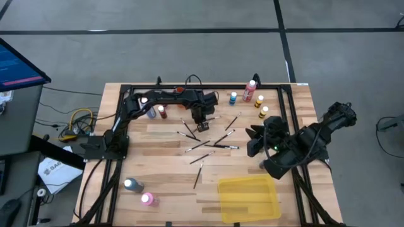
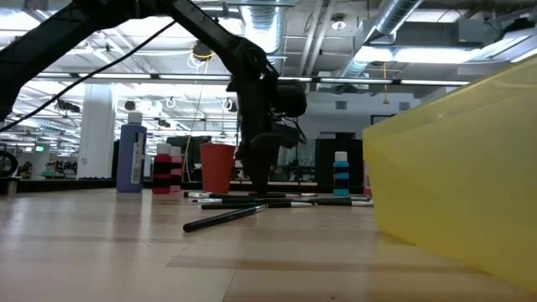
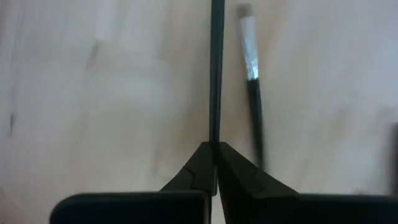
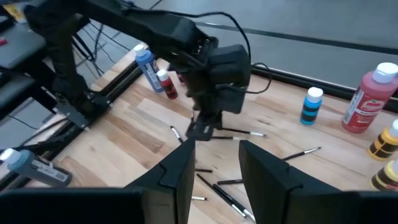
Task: Pick & Place Paint Supplies
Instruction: Put the black paint brush into the orange cup
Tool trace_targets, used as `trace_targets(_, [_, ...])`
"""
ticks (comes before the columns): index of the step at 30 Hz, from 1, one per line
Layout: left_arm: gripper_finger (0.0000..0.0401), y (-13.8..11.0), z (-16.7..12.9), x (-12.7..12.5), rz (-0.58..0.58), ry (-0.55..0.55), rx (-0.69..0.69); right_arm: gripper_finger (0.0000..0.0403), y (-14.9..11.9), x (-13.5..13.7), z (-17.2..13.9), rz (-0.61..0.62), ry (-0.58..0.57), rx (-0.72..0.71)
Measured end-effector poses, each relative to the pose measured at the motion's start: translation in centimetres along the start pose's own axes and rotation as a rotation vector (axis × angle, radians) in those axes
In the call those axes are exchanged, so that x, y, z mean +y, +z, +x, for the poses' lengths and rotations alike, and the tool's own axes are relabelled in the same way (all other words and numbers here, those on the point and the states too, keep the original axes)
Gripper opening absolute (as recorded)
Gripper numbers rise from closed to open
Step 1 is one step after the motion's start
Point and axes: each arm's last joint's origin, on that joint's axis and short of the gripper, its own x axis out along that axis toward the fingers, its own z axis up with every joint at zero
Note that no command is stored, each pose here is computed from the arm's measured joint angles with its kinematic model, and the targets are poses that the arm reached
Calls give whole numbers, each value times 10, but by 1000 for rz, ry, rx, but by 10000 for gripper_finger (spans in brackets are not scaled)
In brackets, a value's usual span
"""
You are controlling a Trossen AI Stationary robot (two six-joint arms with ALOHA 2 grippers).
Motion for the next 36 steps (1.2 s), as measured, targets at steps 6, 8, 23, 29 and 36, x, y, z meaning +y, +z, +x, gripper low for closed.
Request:
trace_targets(6, [1,-3,-18,-7,17,14,-36,120,-2,8,20,-56,-61,12])
trace_targets(8, [1,-9,-22,-7,12,17,-34,120,-2,11,26,-68,-73,8])
trace_targets(23, [0,-82,-128,-13,-159,-20,-410,131,11,14,60,26,-160,-34])
trace_targets(29, [0,-129,-181,-16,-256,-72,-634,178,46,20,96,19,-75,0])
trace_targets(36, [0,-183,-229,-19,-321,-138,-905,217,105,22,146,14,157,-114])
